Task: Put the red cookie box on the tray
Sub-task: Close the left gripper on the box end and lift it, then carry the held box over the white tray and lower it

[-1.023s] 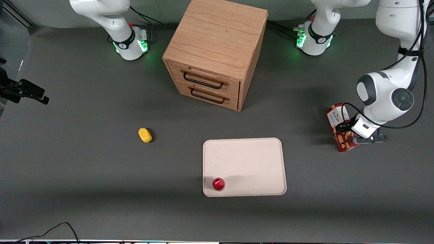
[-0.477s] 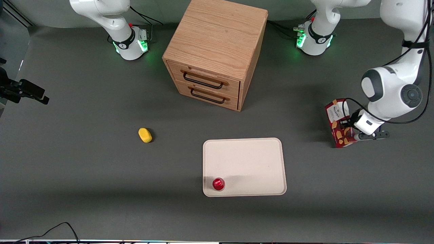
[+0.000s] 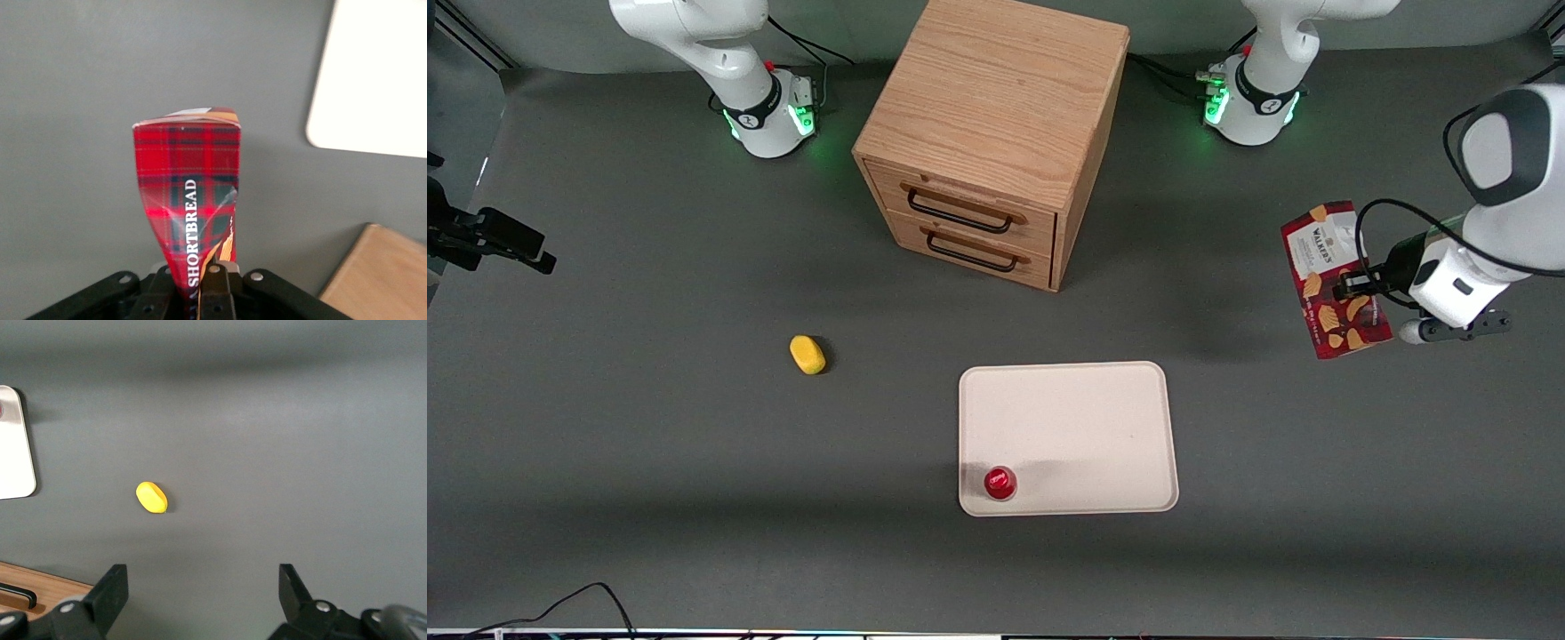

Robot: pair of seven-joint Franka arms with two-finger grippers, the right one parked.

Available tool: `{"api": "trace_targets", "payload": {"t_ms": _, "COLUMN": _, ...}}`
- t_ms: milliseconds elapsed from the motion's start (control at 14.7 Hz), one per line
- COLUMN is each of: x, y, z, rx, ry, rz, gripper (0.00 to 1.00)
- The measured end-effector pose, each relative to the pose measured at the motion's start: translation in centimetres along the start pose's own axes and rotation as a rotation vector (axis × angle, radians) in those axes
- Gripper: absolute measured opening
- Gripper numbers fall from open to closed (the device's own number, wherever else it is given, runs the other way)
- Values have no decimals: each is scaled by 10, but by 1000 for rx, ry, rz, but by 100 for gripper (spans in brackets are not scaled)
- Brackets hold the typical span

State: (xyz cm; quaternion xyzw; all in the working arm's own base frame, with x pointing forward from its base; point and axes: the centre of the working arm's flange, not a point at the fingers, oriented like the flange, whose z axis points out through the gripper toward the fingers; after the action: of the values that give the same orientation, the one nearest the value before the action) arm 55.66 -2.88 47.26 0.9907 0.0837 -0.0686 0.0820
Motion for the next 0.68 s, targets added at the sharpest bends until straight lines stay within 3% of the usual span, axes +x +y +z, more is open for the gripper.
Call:
{"api": "trace_targets", "payload": {"t_ms": 205, "x": -3, "y": 78, "z": -23, "rx": 44, "ry": 40, "rz": -52, "gripper": 7}}
{"api": "trace_targets", "payload": {"t_ms": 409, "x": 13, "y": 152, "z": 10, "rx": 49, "ry": 42, "rz": -148, "gripper": 7}}
{"api": "trace_targets", "payload": {"t_ms": 682, "x": 57, "y": 216, "z": 106, "rx": 50, "ry": 160, "rz": -275, "gripper": 7}}
